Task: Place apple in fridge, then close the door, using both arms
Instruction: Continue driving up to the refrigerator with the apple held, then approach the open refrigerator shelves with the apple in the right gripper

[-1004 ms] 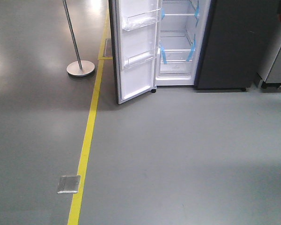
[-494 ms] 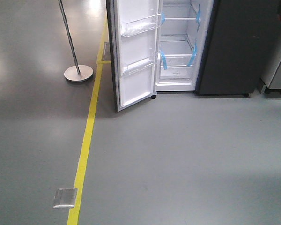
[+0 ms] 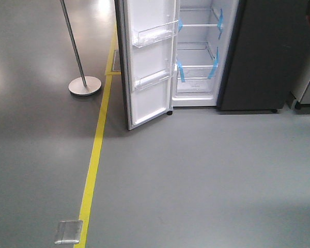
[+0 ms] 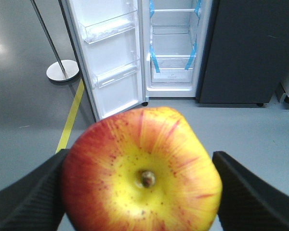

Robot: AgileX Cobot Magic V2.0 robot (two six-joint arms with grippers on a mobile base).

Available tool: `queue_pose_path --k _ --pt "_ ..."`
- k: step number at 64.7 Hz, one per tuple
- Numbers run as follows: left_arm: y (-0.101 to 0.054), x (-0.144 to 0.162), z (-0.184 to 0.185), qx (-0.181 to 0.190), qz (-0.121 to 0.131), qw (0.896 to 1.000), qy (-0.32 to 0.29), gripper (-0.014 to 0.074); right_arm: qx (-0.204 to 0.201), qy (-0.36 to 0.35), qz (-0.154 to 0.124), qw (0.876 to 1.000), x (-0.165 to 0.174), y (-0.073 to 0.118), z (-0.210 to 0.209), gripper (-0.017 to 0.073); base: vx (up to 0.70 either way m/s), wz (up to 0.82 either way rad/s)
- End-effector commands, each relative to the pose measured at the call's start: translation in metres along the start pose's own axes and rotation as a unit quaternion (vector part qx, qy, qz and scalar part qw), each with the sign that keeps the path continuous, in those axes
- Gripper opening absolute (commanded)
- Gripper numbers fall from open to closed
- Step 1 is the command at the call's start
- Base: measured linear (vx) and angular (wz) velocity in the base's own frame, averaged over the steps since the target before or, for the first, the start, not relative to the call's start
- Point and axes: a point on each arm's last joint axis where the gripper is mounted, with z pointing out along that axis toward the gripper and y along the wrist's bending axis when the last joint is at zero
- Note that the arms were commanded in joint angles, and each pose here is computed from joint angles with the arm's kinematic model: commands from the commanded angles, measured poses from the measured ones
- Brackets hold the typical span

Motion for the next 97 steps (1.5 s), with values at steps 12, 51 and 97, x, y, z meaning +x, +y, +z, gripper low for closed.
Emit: queue_pose_path --k 12,51,97 --pt "-0.0008 -0.0131 -0.0028 0.005 -0.006 0.999 -0.053 -0.0006 0.001 -0.068 -0.003 0.998 -0.0161 0.0009 -0.0177 0.0185 0.12 0.02" --pt "-0.0008 -0.0131 -0.0028 0.005 -0.006 0.999 -0.053 -0.0006 0.001 -0.068 -0.003 0.998 -0.0161 0.0009 -0.0177 0.0185 0.11 0.04" --pt "-0.0008 -0.0131 -0.0028 0.005 -0.006 0.999 -0.053 -0.0006 0.001 -0.068 -0.003 0.998 -0.0161 0.0009 -0.0177 0.0185 0.09 0.02"
